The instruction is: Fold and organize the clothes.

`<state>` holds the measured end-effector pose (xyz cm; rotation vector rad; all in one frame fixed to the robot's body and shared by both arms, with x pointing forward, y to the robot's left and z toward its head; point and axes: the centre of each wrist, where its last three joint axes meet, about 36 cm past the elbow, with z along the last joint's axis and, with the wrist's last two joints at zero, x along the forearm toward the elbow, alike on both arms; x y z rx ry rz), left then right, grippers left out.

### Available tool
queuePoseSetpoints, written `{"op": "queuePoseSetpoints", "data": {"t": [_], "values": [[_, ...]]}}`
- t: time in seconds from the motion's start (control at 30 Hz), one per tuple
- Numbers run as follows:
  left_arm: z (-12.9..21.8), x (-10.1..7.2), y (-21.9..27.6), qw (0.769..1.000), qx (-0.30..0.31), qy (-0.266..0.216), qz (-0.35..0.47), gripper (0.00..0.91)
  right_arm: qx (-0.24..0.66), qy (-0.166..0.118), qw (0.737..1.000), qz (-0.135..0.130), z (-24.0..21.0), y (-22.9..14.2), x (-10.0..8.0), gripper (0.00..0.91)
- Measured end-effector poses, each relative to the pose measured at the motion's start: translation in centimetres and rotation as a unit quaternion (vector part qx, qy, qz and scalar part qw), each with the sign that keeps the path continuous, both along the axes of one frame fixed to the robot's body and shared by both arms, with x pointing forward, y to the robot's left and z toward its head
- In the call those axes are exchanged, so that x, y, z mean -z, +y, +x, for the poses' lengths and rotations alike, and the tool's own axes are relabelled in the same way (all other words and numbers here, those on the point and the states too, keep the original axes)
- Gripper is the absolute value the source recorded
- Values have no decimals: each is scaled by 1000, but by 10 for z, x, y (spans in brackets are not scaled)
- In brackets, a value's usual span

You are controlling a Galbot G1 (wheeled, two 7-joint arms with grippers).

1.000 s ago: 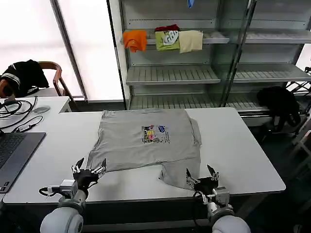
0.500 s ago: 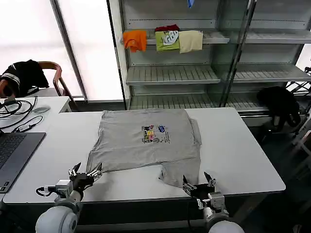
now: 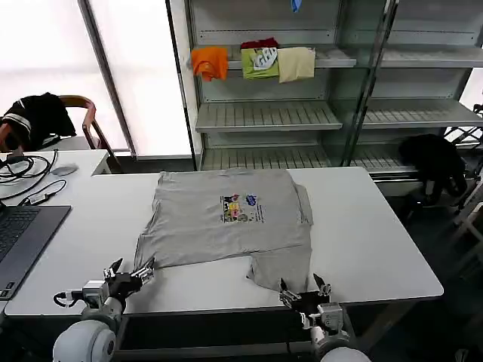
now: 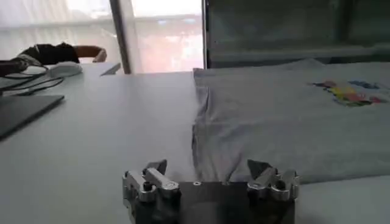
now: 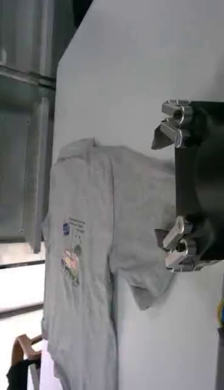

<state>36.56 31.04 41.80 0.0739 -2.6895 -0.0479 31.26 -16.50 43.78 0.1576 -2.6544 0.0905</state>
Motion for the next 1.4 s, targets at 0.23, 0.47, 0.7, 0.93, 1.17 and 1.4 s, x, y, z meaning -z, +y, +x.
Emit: {"op": "queuePoseSetpoints", "data": {"t": [0.23, 0.47, 0.7, 0.93, 1.17, 1.4], "values": [[-2, 3, -2, 1000, 2, 6, -3, 20, 0, 3, 1000, 3, 0, -1, 3, 0], [-7, 4, -10, 1000, 15, 8, -7, 20, -1, 6, 1000, 7, -2, -1, 5, 0], [-8, 5, -13, 1000, 22, 10, -6, 20, 0, 8, 1000, 15, -2, -3, 9, 0], [-8, 8, -16, 1000, 27, 13, -7, 10, 2, 8, 1000, 23, -2, -6, 10, 0], [-8, 7, -19, 1000, 27, 6, -10, 10, 2, -5, 999, 32, 1, -9, 5, 0], [-7, -1, -25, 999, 27, -12, -19, 10, 5, -44, 998, 37, 11, -12, -5, 0]]}}
